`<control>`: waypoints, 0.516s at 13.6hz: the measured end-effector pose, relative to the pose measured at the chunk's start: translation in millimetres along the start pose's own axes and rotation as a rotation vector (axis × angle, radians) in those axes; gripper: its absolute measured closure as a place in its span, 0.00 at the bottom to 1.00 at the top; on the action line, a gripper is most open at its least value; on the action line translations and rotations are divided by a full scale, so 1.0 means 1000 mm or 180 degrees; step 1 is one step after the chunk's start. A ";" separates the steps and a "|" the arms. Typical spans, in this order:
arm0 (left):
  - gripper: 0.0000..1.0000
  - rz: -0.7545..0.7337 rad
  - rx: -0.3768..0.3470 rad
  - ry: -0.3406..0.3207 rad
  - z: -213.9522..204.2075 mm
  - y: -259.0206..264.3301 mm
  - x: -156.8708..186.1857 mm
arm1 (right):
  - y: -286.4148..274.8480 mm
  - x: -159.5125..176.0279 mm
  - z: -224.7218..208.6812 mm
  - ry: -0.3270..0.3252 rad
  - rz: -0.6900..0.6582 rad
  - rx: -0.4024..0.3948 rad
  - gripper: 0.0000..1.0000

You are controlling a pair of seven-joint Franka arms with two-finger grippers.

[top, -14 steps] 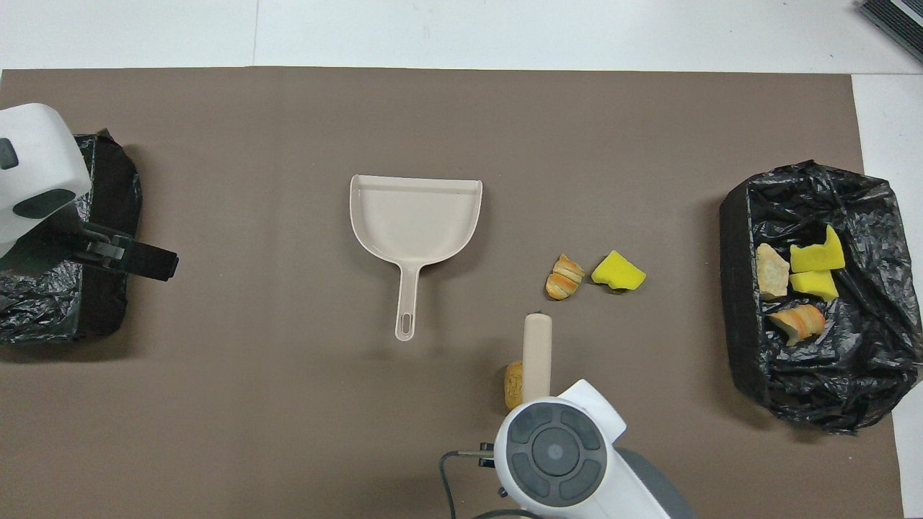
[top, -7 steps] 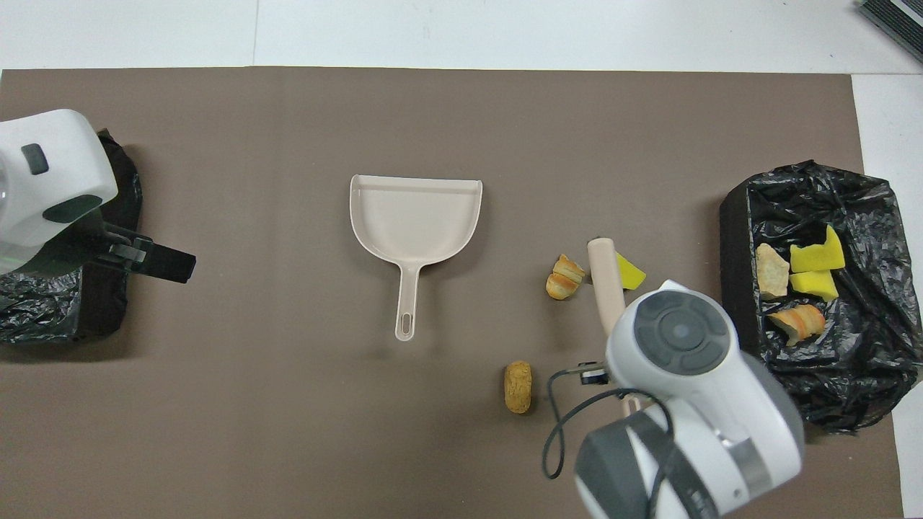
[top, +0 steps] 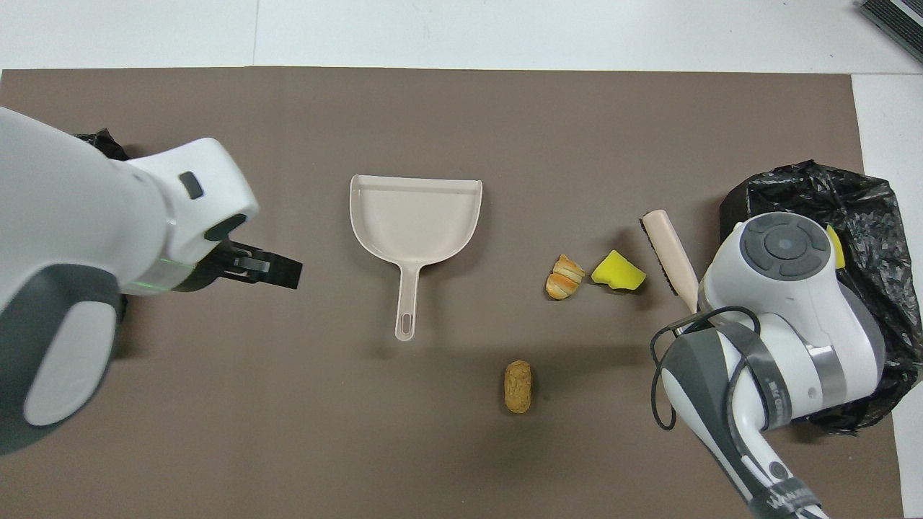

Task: Sweep and dump trash in bin
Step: 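Lift the brush with the right gripper while the left gripper grasps the dustpan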

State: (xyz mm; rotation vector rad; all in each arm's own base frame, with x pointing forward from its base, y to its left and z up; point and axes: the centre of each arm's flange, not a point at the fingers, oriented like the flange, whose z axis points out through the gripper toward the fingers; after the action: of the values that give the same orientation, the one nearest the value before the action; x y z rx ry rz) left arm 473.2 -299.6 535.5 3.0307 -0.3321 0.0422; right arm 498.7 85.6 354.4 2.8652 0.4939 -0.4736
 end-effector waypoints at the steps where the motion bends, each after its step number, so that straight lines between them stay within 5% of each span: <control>1: 0.00 -0.0013 -0.0006 0.0018 0.017 0.007 -0.001 | -0.007 0.001 -0.001 0.0009 0.0037 0.0141 0.74; 7: 0.00 0.0003 0.0022 0.0040 0.169 0.037 0.025 | -0.059 0.006 -0.010 0.0075 0.0348 0.0775 0.74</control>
State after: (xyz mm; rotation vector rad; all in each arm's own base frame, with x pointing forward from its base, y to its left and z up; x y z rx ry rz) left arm 492.3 -357.1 371.1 3.0358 -0.3331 0.0625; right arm 486.3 144.8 353.9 3.1131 0.2991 -0.5141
